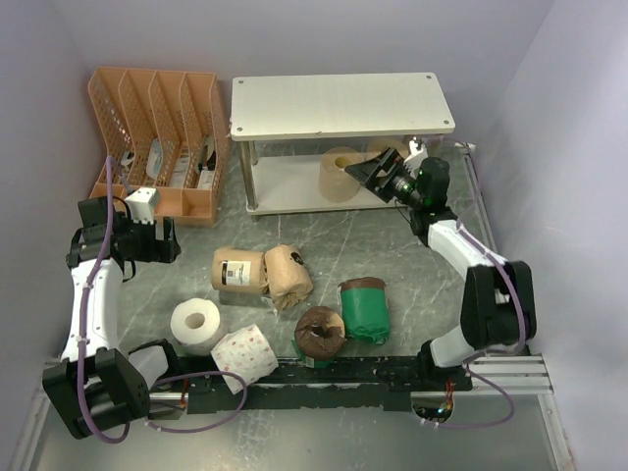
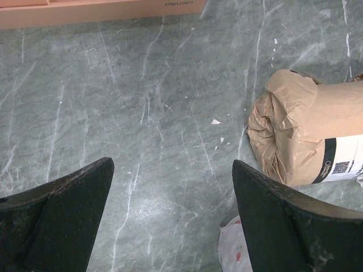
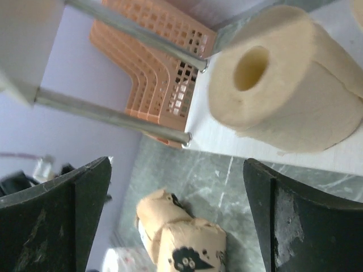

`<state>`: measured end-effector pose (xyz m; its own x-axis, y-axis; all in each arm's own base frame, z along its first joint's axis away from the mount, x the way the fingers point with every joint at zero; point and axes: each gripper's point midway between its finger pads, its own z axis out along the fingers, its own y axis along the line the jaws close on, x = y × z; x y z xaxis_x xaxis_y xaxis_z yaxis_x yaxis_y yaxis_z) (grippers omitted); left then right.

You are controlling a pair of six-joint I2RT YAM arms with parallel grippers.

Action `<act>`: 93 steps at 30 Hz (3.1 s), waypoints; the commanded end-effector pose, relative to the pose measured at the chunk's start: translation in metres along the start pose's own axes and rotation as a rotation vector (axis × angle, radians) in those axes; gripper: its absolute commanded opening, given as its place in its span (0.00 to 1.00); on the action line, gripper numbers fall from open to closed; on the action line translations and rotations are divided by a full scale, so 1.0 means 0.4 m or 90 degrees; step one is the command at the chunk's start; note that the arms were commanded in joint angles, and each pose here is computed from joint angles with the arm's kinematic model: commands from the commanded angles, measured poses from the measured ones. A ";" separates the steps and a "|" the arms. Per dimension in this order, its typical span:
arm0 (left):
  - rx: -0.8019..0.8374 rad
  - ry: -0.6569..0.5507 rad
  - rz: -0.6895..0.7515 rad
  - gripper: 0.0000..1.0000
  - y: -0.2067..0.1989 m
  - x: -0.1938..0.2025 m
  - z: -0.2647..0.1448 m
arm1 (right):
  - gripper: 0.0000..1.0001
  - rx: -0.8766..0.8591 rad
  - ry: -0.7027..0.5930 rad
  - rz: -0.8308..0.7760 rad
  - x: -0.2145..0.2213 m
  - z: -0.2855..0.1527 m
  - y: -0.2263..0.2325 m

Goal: Place and organize the paper towels onto the shelf

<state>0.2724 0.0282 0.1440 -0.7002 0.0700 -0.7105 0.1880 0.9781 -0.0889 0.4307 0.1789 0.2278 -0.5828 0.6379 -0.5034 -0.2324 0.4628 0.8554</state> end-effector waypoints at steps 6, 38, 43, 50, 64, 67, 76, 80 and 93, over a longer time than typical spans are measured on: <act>-0.058 -0.056 0.005 0.97 0.025 -0.048 -0.047 | 1.00 -0.148 0.222 -0.266 0.094 -0.212 0.099; -0.388 -0.061 -0.175 0.96 0.262 -0.027 -0.157 | 0.92 -0.413 0.586 -0.592 0.814 -0.082 0.416; -0.392 -0.075 -0.171 0.96 0.263 -0.029 -0.167 | 0.91 -0.409 0.638 -0.531 0.889 -0.036 0.408; -0.383 -0.068 -0.165 0.96 0.260 -0.026 -0.159 | 0.89 -0.417 0.700 -0.537 1.012 -0.026 0.408; -0.362 -0.073 -0.153 0.96 0.247 -0.031 -0.156 | 0.87 -0.412 0.763 -0.522 1.127 0.005 0.366; -0.356 -0.074 -0.150 0.96 0.243 -0.032 -0.154 | 0.87 -0.412 0.775 -0.522 1.142 -0.003 0.351; -0.349 -0.071 -0.144 0.96 0.240 -0.031 -0.151 | 0.79 -0.411 0.799 -0.538 1.178 -0.029 0.319; -0.347 -0.067 -0.143 0.96 0.240 -0.027 -0.148 | 0.43 -0.400 0.812 -0.539 1.184 -0.028 0.307; -0.340 -0.063 -0.139 0.96 0.237 -0.025 -0.143 | 0.00 -0.358 0.683 -0.585 1.049 -0.051 0.408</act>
<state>0.2544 0.1302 0.1754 -0.6331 -0.1537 -0.7586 -0.3541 0.9290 0.1073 0.1247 0.5219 0.1143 -0.2828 -0.6360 -0.7180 -0.8985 -0.0862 0.4303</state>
